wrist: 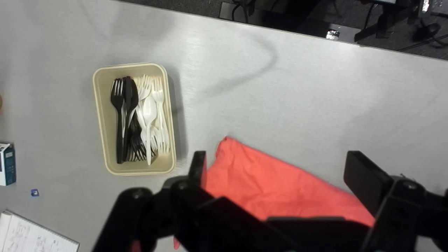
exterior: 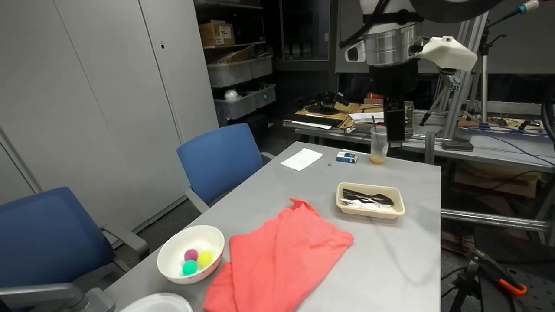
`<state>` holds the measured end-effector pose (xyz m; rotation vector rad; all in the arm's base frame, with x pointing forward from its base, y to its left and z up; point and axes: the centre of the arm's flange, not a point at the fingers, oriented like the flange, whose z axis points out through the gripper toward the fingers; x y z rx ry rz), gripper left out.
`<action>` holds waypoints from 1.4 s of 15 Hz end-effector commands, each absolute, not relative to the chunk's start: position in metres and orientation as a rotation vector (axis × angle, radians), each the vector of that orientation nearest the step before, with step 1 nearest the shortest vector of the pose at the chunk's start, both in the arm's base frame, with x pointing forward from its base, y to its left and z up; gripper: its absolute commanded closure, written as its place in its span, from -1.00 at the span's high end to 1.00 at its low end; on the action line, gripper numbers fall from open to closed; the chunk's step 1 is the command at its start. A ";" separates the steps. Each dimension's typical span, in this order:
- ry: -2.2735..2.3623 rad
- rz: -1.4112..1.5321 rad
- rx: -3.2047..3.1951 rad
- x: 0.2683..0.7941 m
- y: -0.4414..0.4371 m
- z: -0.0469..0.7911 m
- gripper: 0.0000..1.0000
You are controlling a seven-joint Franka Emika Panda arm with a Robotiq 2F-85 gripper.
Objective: Unfold the shirt
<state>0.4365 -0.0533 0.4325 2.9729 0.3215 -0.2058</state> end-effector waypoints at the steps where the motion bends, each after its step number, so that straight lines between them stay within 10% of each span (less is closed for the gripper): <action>1: 0.321 -0.206 2.973 0.436 -0.053 0.432 1.00; 21: 0.197 0.077 3.069 0.555 0.014 0.393 1.00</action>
